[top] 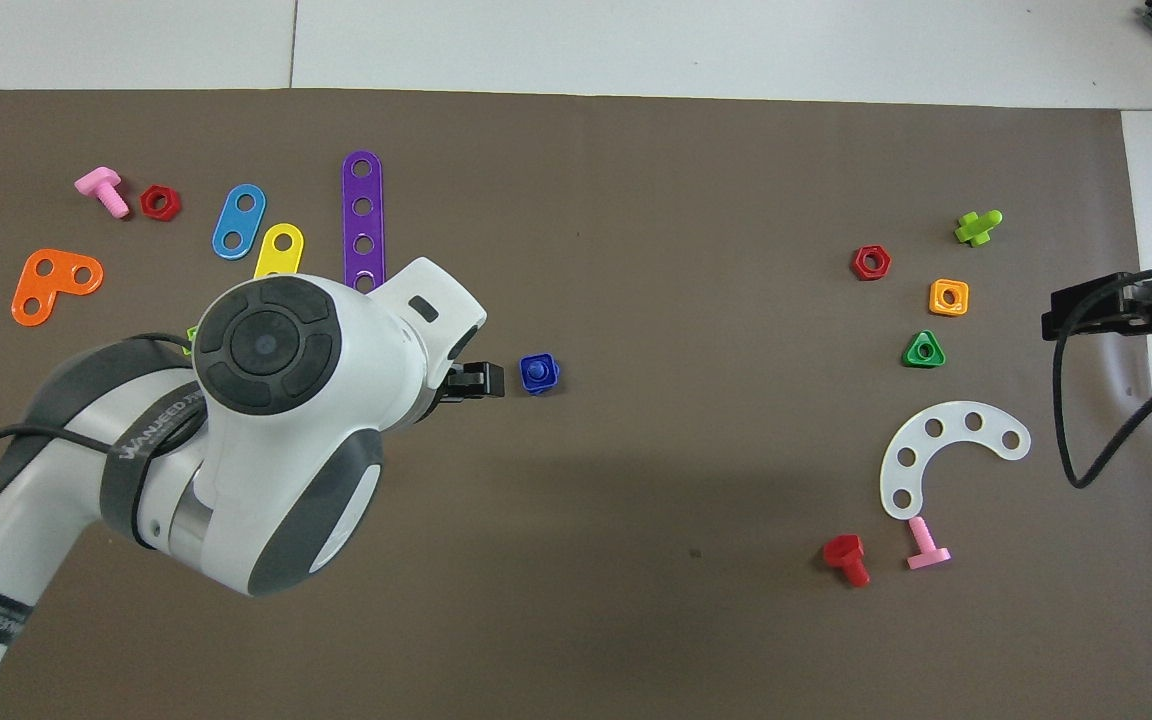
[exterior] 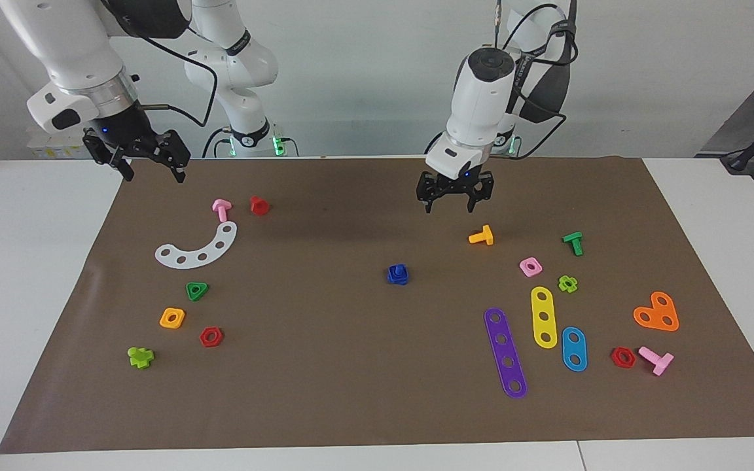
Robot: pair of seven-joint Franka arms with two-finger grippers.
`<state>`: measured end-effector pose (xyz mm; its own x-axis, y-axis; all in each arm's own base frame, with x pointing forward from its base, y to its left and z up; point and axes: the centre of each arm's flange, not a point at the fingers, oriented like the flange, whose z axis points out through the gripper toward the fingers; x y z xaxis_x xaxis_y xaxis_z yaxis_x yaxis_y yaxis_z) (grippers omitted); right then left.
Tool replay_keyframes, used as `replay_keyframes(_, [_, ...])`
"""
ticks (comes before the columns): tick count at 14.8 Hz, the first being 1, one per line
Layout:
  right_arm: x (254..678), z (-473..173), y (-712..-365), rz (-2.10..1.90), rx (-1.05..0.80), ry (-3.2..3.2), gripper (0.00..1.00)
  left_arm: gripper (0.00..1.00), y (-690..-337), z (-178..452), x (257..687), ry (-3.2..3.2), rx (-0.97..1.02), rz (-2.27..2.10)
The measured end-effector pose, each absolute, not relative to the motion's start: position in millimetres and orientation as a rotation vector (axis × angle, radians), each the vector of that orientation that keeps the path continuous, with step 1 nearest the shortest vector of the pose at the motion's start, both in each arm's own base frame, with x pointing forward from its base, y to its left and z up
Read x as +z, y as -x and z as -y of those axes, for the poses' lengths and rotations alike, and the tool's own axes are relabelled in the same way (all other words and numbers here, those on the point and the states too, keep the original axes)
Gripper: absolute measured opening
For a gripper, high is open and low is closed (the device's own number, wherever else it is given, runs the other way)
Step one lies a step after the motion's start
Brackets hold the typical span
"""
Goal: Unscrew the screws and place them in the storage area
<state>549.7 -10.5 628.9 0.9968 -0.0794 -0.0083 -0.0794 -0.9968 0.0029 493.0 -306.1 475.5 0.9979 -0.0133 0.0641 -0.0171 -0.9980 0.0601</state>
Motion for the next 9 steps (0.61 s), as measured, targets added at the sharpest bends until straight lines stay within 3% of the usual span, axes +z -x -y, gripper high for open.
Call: replay_keyframes(9, [629, 10, -550, 0.124, -0.013, -3.137, 1.00, 0.96, -502, 355, 400, -3.090, 0.109, -0.041])
